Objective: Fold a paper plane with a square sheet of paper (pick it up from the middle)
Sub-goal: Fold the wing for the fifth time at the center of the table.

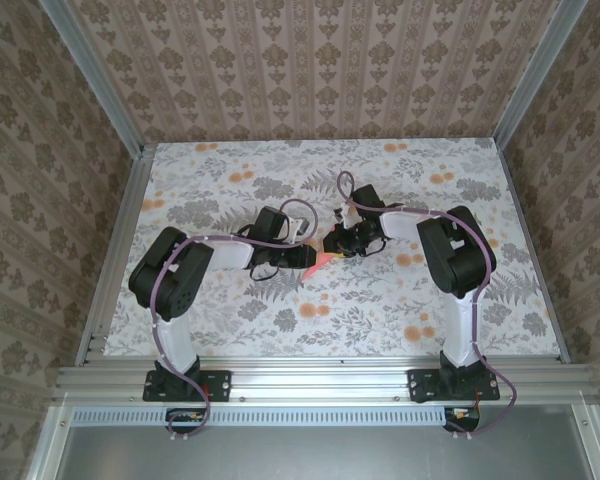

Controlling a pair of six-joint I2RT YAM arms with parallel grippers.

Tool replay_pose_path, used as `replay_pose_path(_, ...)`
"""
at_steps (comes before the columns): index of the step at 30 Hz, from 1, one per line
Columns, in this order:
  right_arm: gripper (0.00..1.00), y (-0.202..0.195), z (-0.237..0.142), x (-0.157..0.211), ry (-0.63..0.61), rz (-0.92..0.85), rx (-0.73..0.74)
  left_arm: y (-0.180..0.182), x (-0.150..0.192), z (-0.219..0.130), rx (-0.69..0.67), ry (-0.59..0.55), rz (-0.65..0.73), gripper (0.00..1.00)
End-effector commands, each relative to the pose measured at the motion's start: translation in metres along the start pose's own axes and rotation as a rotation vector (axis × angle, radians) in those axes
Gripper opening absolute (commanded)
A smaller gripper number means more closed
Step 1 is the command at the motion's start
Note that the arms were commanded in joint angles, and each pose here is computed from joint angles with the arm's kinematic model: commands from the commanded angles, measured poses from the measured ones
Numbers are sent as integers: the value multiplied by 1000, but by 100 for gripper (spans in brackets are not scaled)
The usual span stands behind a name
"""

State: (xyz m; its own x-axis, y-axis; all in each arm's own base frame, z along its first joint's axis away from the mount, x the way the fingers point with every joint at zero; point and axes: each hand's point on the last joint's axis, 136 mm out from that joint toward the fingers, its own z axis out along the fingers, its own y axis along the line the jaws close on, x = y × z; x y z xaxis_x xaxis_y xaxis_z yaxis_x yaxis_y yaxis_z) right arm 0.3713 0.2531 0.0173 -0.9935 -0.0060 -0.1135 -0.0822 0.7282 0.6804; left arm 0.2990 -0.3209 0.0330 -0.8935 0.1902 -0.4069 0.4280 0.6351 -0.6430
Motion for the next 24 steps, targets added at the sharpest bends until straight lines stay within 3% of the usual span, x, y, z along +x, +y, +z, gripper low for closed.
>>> replay_pose_path(1, 22, -41, 9, 10, 35, 92, 139, -7, 7, 2, 41, 15, 17, 27)
replay_pose_path(24, 24, -56, 9, 13, 45, 136, 212, 4, 21, 11, -180, 92, -29, 23)
